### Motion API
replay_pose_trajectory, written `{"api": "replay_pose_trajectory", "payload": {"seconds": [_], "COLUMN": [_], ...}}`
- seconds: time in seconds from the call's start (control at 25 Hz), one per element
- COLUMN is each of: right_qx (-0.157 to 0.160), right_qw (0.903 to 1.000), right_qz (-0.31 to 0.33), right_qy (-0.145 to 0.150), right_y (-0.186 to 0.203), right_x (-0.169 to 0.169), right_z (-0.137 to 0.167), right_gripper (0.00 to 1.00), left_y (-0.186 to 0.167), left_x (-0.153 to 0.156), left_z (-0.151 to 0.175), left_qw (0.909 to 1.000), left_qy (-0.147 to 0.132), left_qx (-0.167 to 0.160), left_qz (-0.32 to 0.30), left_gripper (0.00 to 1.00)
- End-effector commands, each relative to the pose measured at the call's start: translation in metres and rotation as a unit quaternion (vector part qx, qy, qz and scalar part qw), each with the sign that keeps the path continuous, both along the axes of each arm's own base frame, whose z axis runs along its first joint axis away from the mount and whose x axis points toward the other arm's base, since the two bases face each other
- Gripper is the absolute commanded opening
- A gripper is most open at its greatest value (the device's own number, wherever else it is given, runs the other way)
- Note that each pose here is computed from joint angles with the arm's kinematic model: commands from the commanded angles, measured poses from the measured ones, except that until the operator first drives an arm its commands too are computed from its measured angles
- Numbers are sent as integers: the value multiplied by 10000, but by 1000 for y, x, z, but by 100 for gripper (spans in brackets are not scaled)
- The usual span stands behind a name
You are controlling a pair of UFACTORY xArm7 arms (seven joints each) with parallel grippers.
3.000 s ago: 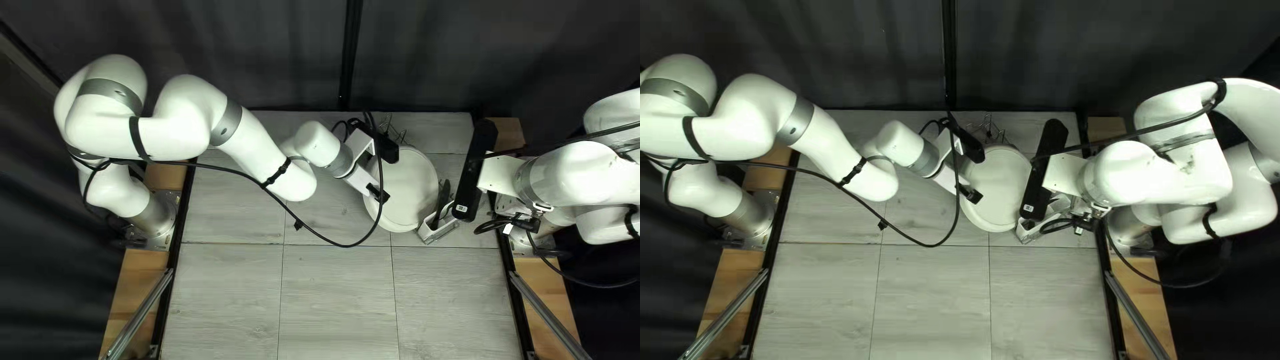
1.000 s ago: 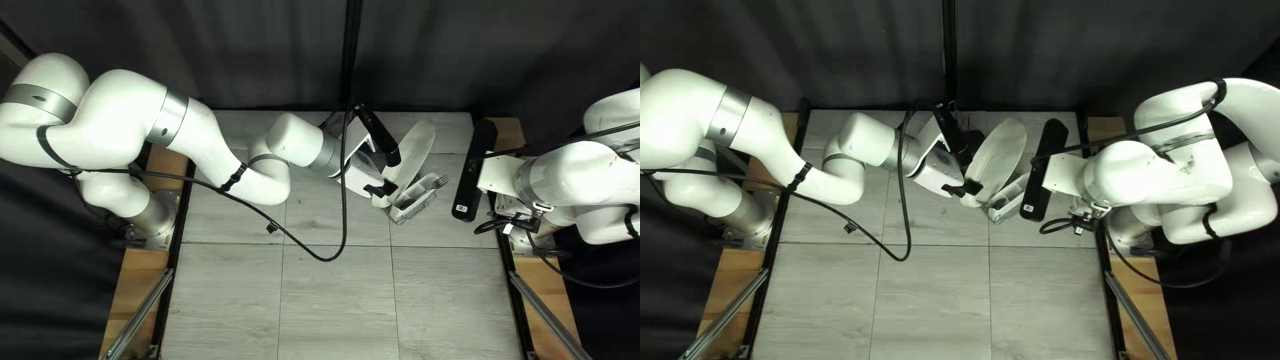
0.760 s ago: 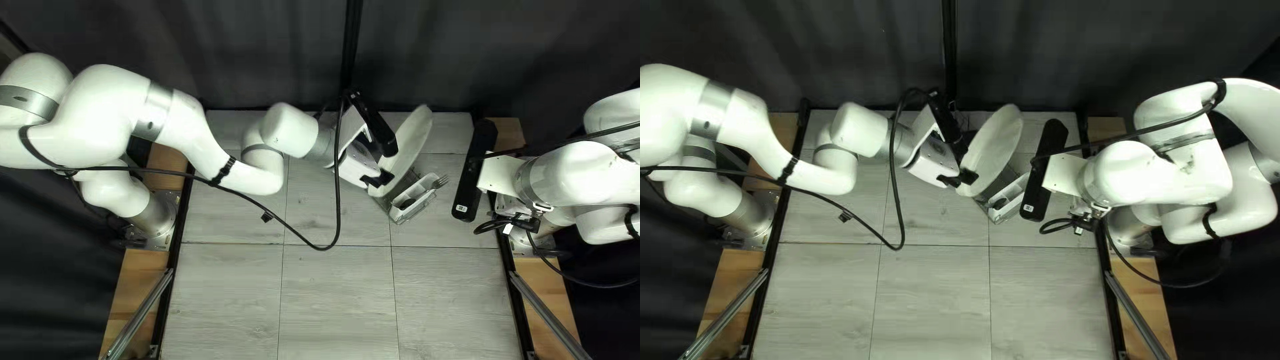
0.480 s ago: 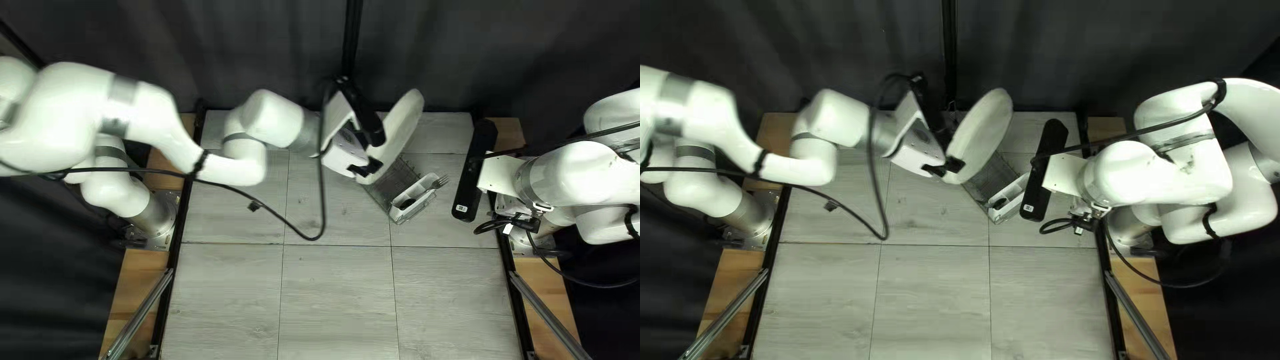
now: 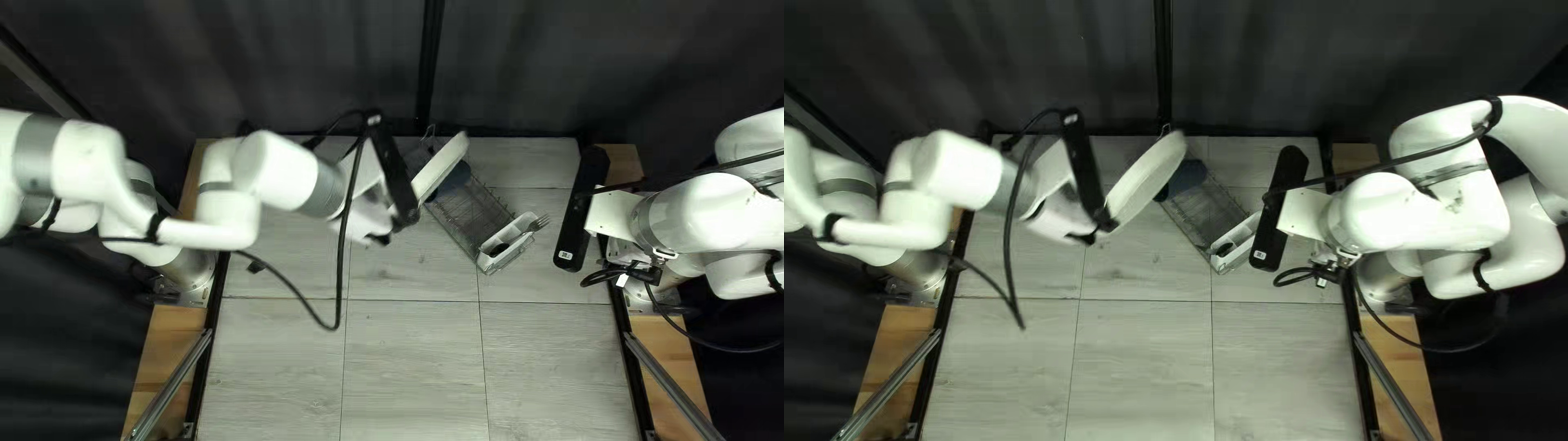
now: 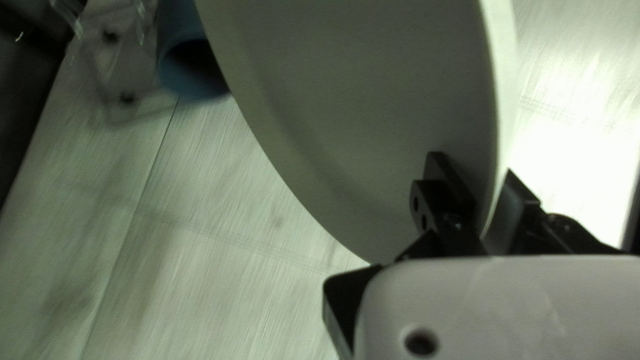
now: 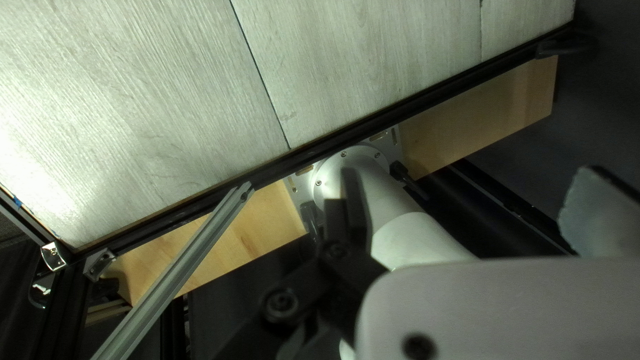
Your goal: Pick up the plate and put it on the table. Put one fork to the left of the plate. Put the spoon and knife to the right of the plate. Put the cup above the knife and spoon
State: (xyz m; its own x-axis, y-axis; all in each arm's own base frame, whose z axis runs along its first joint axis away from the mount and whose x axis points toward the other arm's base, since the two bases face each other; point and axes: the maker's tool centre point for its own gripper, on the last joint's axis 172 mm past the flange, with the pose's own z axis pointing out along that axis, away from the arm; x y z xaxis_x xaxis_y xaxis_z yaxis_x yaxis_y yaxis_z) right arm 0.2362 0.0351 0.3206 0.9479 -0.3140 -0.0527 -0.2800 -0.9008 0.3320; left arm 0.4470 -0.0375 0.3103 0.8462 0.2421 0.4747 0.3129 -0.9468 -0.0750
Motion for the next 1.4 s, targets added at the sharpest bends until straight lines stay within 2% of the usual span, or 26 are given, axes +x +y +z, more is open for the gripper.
{"api": "replay_pose_trajectory", "payload": {"seconds": [0.04, 0.2, 0.24, 0.32, 0.36, 0.4, 0.48, 0.52, 0.56, 0.84, 0.88, 1.12, 1.24, 1.4], "right_qx": [0, 0, 0, 0, 0, 0, 0, 0, 0, 0, 0, 0, 0, 0], "right_qw": [10000, 10000, 10000, 10000, 10000, 10000, 10000, 10000, 10000, 10000, 10000, 10000, 10000, 10000], "right_qz": [0, 0, 0, 0, 0, 0, 0, 0, 0, 0, 0, 0, 0, 0], "right_qy": [0, 0, 0, 0, 0, 0, 0, 0, 0, 0, 0, 0, 0, 0], "right_y": [0, 0, 0, 0, 0, 0, 0, 0, 0, 0, 0, 0, 0, 0], "right_x": [0, 0, 0, 0, 0, 0, 0, 0, 0, 0, 0, 0, 0, 0], "right_z": [0, 0, 0, 0, 0, 0, 0, 0, 0, 0, 0, 0, 0, 0], "right_gripper": [100, 100, 100, 100, 100, 100, 100, 100, 100, 100, 100, 100, 100, 100], "left_y": [-9, -9, -14, -37, -57, -66, -101, -107, -109, -109, -107, -114, -113, -118], "left_x": [-7, -7, -2, 7, 8, 8, 1, -1, 0, 0, 0, 7, 5, 0], "left_z": [1, 1, -7, -21, -36, -41, -67, -71, -71, -71, -82, -117, -131, -143], "left_qw": [9999, 9999, 9997, 9976, 9927, 9892, 9700, 9639, 9619, 9619, 9628, 9544, 9473, 9371], "left_qy": [89, 89, 165, 400, 665, 809, 1373, 1510, 1565, 1565, 1656, 2232, 2643, 2988], "left_qx": [104, 104, 92, 316, 544, 652, 887, 915, 940, 940, 910, 1239, 1351, 1528], "left_qz": [-66, -66, -128, -476, -846, -1030, -1797, -1994, -2035, -2035, -1933, -1548, -1204, -962], "left_gripper": [0, 0, 0, 0, 0, 0, 0, 0, 0, 0, 0, 0, 0, 0]}}
